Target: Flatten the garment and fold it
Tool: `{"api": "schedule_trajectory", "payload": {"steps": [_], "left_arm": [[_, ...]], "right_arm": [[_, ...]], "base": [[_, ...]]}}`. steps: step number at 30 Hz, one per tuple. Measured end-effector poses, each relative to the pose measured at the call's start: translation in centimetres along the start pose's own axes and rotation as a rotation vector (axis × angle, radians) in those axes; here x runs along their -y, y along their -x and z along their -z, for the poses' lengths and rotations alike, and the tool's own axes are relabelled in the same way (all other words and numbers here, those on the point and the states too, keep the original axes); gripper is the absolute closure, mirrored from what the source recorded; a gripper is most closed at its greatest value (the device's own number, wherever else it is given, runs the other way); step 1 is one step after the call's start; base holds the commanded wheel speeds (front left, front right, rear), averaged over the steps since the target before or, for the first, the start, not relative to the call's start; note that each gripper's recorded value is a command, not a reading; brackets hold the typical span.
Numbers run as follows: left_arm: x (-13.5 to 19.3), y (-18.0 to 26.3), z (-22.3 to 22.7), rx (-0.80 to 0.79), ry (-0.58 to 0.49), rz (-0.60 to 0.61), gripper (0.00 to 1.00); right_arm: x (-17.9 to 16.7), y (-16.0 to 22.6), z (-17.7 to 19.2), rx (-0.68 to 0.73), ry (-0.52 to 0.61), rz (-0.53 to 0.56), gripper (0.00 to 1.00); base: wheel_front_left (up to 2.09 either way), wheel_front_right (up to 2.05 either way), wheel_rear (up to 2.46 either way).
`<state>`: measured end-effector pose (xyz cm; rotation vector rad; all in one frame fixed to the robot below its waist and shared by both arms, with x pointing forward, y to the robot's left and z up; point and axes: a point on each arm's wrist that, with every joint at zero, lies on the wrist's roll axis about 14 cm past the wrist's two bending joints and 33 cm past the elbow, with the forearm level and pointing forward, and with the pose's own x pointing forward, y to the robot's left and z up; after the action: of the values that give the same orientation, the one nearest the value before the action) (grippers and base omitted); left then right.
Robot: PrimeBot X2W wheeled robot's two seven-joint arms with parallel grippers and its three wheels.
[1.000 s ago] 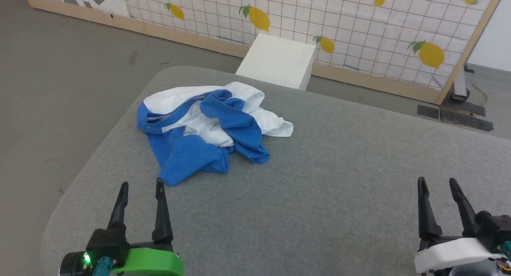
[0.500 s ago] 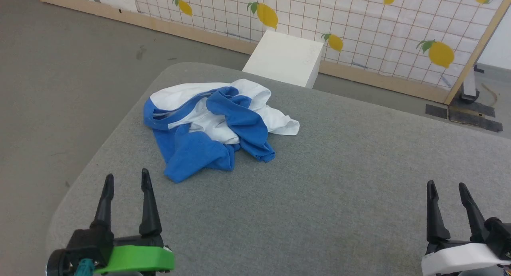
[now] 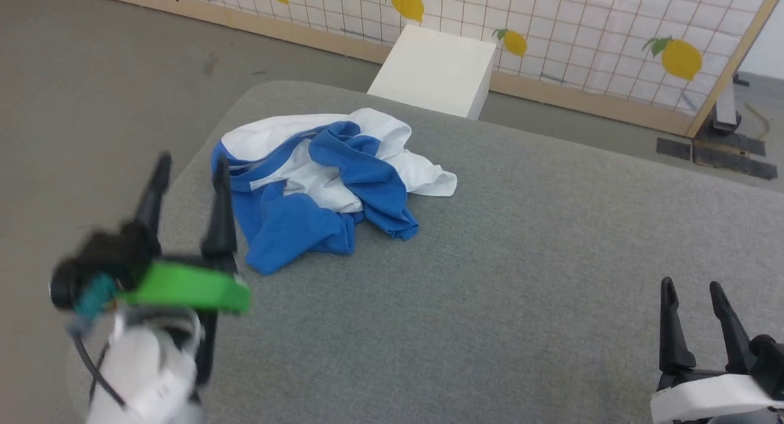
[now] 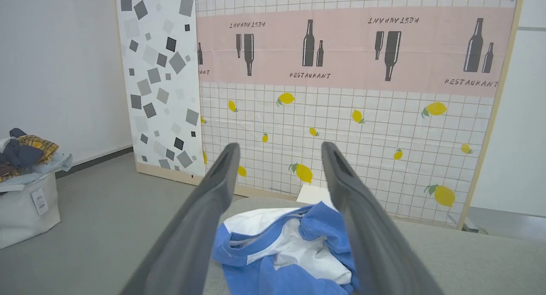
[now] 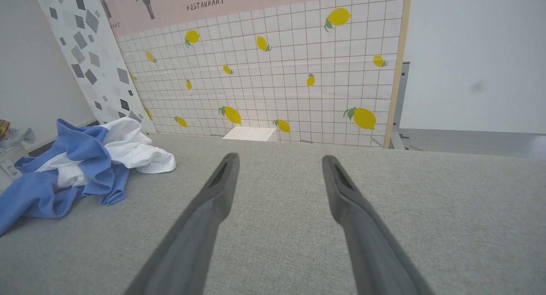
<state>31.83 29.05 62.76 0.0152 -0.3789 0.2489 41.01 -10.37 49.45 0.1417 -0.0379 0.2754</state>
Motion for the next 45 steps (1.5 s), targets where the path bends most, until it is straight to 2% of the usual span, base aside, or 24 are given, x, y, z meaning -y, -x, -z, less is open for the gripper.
{"api": "schedule_trajectory", "payload": {"steps": [11, 22, 30, 40, 45], "left_arm": [[-0.6, -9.5, 0.7, -0.136, 0.027, 0.014, 0.0], [0.7, -13.9, 9.6, -0.481, 0.001, 0.031, 0.0], [1.8, -11.7, 19.0, -0.864, 0.016, 0.036, 0.0], [4.6, -8.1, 27.3, -1.187, 0.079, 0.036, 0.0], [5.6, -7.3, 29.5, -1.284, 0.104, 0.016, 0.0]], "right_arm": [[1.6, -0.9, 1.6, -0.032, 0.014, 0.038, 0.0], [3.5, -2.3, 3.3, -0.056, 0.016, 0.08, 0.0], [5.6, -1.9, 4.5, -0.085, 0.023, 0.138, 0.0], [8.7, -1.2, 6.0, -0.124, 0.045, 0.219, 0.0], [9.8, -0.8, 6.8, -0.146, 0.052, 0.247, 0.0]], "base": [[0.0, 0.0, 0.0], [0.0, 0.0, 0.0], [0.0, 0.0, 0.0], [0.0, 0.0, 0.0], [0.0, 0.0, 0.0]]}}
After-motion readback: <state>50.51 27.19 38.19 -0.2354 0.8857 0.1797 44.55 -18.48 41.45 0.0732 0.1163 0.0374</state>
